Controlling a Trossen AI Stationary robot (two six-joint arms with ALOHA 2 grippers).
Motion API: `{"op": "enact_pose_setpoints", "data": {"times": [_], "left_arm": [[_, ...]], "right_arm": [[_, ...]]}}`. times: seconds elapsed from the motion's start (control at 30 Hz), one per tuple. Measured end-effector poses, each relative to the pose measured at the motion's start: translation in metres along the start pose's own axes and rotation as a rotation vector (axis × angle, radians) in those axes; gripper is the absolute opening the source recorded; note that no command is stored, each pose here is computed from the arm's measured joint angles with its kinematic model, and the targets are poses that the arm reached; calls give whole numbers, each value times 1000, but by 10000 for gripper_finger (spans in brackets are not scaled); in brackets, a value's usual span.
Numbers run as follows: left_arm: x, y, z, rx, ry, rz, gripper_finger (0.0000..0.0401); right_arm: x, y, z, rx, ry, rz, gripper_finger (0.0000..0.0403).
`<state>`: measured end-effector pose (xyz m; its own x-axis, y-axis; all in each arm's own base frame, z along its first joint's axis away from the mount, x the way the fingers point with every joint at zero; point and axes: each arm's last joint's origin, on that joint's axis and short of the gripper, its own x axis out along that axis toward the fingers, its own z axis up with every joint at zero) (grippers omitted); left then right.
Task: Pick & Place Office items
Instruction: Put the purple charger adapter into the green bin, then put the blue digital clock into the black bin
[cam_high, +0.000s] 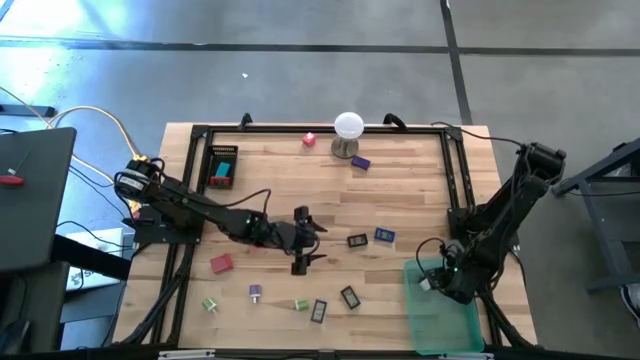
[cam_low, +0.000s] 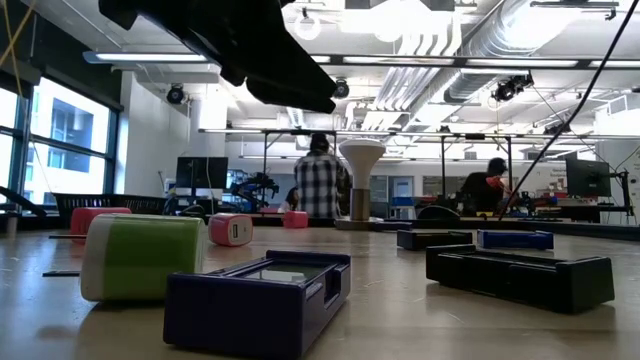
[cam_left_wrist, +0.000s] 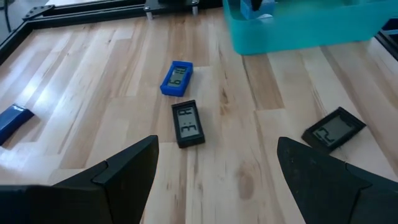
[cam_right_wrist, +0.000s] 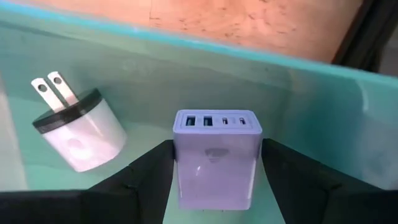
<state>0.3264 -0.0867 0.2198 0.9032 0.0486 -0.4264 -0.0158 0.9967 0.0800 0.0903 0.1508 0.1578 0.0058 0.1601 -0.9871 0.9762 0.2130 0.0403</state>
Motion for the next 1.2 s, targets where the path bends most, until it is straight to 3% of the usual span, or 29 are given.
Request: {"op": "enact_pose_setpoints", "data": {"times": [0.2,0.33,0.53,0.7,0.97,1.2], "left_arm": [[0,0,0,-3,1,-1,319],[0,0,-1,-10,15,0,319],[0,0,-6,19,62,3,319],[-1,0,-9,89,93,2,319],[-2,1,-18,99,177,6,319],[-3,2,-25,109,257,12,319]], "right_arm": [[-15,-3,2,-17,-2,1,231],[-42,0,-2,-44,-88,7,232],[-85,7,-3,-142,-332,150,232],[-97,16,6,-350,-588,247,232],[-95,41,35,-632,-784,35,232],[-96,61,58,-687,-922,-41,232]]}}
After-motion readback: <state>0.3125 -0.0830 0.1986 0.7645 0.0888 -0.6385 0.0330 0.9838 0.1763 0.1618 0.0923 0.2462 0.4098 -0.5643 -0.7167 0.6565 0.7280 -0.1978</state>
